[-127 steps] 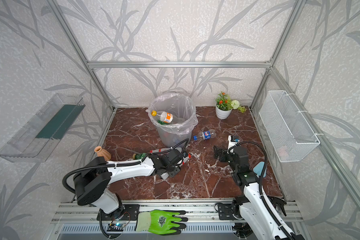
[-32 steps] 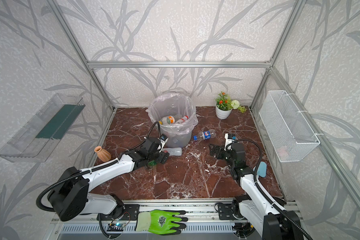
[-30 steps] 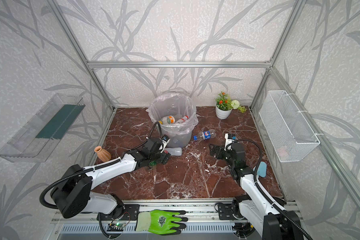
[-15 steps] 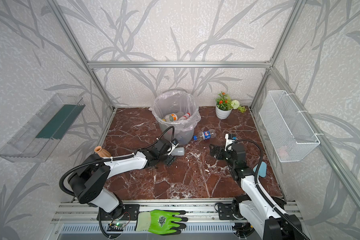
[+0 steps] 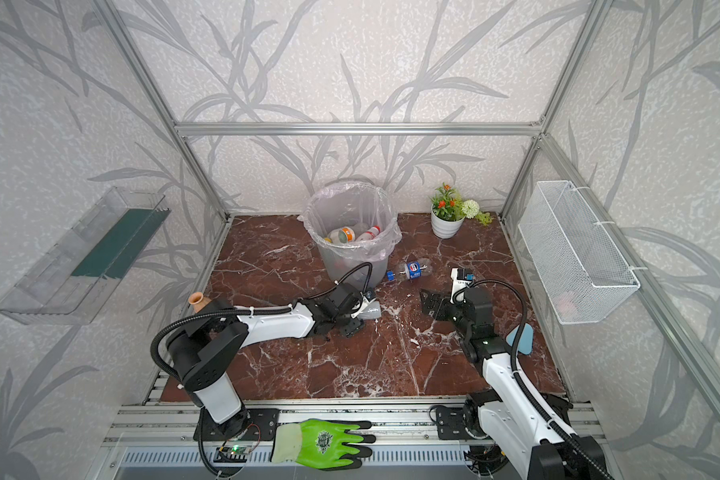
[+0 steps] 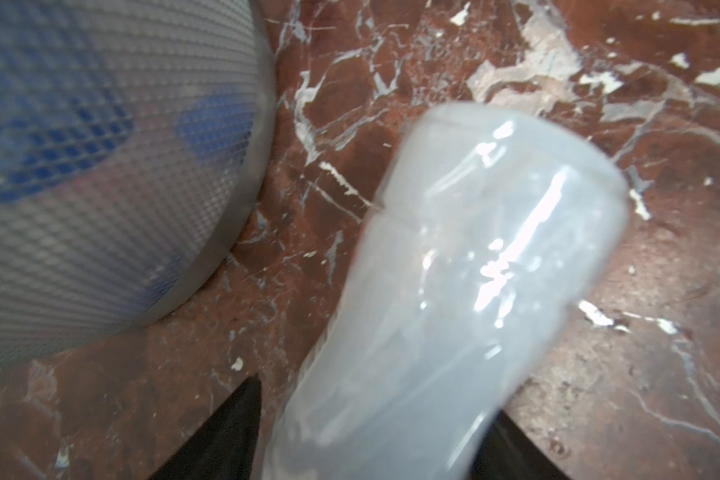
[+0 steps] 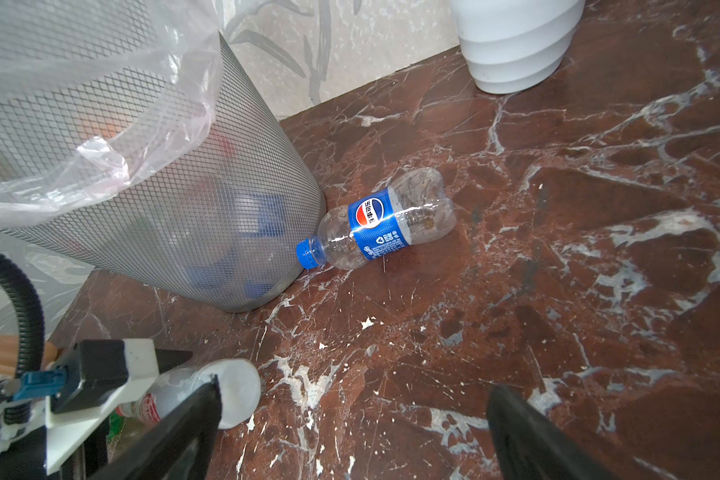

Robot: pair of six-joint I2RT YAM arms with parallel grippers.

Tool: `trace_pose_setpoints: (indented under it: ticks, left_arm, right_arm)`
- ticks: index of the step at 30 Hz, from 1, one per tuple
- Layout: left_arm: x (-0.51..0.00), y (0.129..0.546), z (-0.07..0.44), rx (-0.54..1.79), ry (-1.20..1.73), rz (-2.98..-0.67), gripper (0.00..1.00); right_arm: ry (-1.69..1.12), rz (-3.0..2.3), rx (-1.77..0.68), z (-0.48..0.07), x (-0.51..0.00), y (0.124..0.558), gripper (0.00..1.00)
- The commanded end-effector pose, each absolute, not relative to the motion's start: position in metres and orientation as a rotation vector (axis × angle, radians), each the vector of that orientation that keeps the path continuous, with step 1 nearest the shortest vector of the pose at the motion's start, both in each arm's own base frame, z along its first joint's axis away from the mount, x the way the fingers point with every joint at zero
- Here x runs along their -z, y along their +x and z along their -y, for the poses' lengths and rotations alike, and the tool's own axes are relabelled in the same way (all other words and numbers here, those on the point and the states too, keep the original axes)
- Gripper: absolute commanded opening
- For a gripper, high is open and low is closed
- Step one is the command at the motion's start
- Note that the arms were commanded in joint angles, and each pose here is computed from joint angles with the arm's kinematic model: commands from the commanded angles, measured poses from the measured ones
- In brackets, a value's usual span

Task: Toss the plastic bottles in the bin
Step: 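Withdraw the left gripper and grasp the other white bottle by its base, then lift the white bottle with the left gripper over the bin and release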

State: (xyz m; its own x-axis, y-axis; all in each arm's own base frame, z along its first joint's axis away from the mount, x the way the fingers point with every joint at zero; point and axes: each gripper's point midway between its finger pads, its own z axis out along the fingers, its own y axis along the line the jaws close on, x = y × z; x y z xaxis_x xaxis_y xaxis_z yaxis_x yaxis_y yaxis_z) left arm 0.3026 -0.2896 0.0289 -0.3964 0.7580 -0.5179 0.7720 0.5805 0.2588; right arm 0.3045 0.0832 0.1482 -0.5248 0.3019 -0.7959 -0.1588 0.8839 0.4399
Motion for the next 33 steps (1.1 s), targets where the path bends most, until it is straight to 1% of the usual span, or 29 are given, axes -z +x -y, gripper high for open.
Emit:
trace_pose_setpoints:
  ticks: [1, 3, 7, 8, 11, 15, 20, 23, 26, 31, 33]
  left_arm:
    - [-0.032, 0.301, 0.304, 0.065, 1.278, -2.178, 0.68]
    - [-0.033, 0.299, 0.312, 0.092, 1.300, -2.164, 0.63]
    - [-0.036, 0.292, 0.326, 0.142, 1.340, -2.141, 0.48]
    - [-0.038, 0.289, 0.330, 0.160, 1.343, -2.135, 0.46]
    - [-0.054, 0.281, 0.342, 0.246, 1.317, -2.105, 0.41]
    - [-0.104, 0.266, 0.357, 0.435, 1.224, -2.006, 0.40]
    - [-0.189, 0.245, 0.352, 0.629, 1.084, -1.819, 0.40]
    - [-0.252, 0.233, 0.330, 0.666, 0.971, -1.663, 0.40]
    - [-0.323, 0.223, 0.295, 0.635, 0.836, -1.472, 0.40]
    - [-0.444, 0.202, 0.216, 0.499, 0.557, -1.136, 0.42]
    - [-0.479, 0.191, 0.197, 0.471, 0.506, -1.026, 0.42]
  right_arm:
    - [0.094, -2.030, -0.552, -0.080, -0.154, 0.304, 0.99]
    - [0.094, -2.032, -0.544, -0.078, -0.154, 0.303, 0.99]
    - [0.099, -2.038, -0.516, -0.074, -0.150, 0.300, 0.99]
    - [0.102, -2.038, -0.509, -0.074, -0.149, 0.300, 0.99]
    - [0.127, -2.040, -0.471, -0.067, -0.145, 0.298, 0.99]
    - [0.141, -2.039, -0.437, -0.060, -0.143, 0.296, 0.99]
    - [0.146, -2.027, -0.424, -0.057, -0.146, 0.294, 0.99]
    - [0.153, -2.022, -0.420, -0.056, -0.147, 0.294, 0.99]
    - [0.160, -2.013, -0.423, -0.055, -0.148, 0.295, 0.99]
    - [0.162, -1.994, -0.437, -0.056, -0.153, 0.298, 0.99]
    - [0.165, -1.984, -0.445, -0.056, -0.156, 0.299, 0.99]
